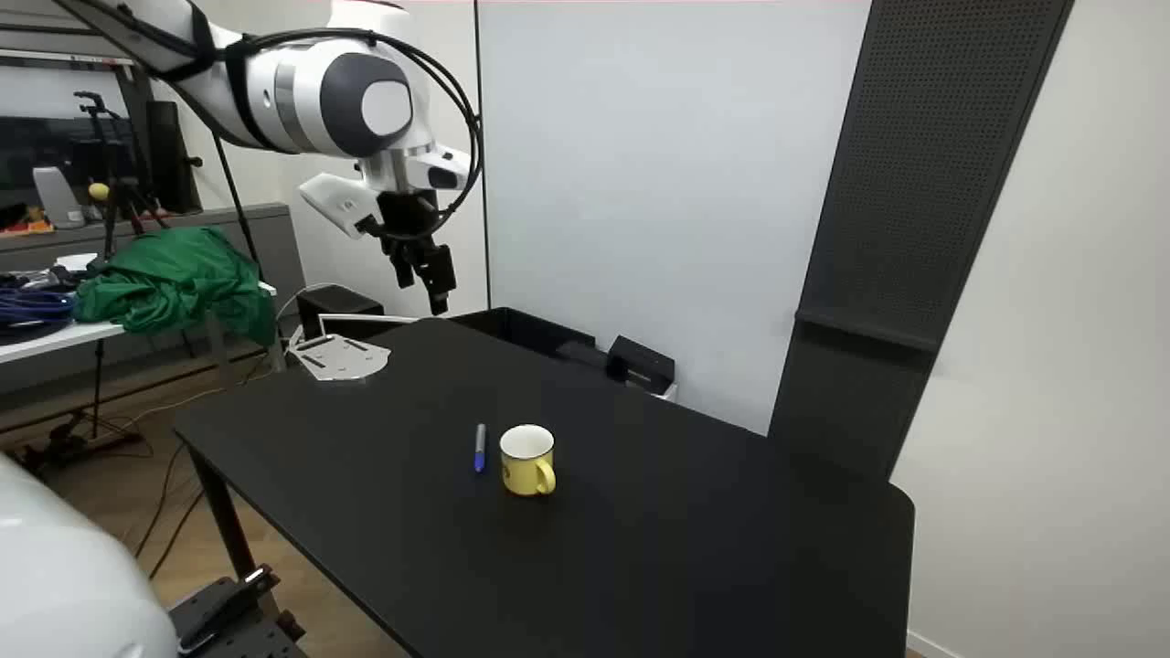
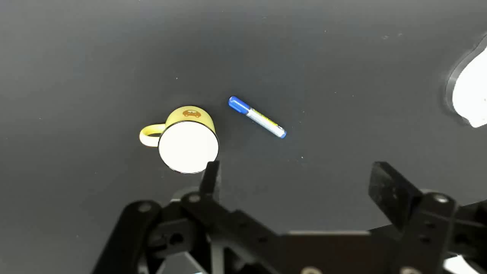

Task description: Put the marker in the cup

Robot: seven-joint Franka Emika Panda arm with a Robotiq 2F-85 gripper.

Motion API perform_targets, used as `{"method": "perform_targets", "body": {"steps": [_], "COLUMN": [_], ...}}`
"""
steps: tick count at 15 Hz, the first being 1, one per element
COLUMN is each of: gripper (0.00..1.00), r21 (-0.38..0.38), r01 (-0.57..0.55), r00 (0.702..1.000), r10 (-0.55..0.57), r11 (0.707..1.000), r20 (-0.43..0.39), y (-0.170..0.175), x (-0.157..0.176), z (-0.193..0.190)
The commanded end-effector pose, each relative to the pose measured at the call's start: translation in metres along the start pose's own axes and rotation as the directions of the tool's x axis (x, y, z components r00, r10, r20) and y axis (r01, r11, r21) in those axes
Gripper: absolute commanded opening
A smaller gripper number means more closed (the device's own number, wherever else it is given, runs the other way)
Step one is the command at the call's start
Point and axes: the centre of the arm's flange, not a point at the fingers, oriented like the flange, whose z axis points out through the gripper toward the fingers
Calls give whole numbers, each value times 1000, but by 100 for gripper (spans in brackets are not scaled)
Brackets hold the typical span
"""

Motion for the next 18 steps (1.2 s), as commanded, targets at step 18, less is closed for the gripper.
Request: {"method": "perform_targets", "body": {"steps": [18], "gripper": [100], "r21": [-24], "r01": [244], "r00": [965], "r10": [-245], "r11": [969], "r20": [-96], "y": [-4], "x": [48], "z": [15]}}
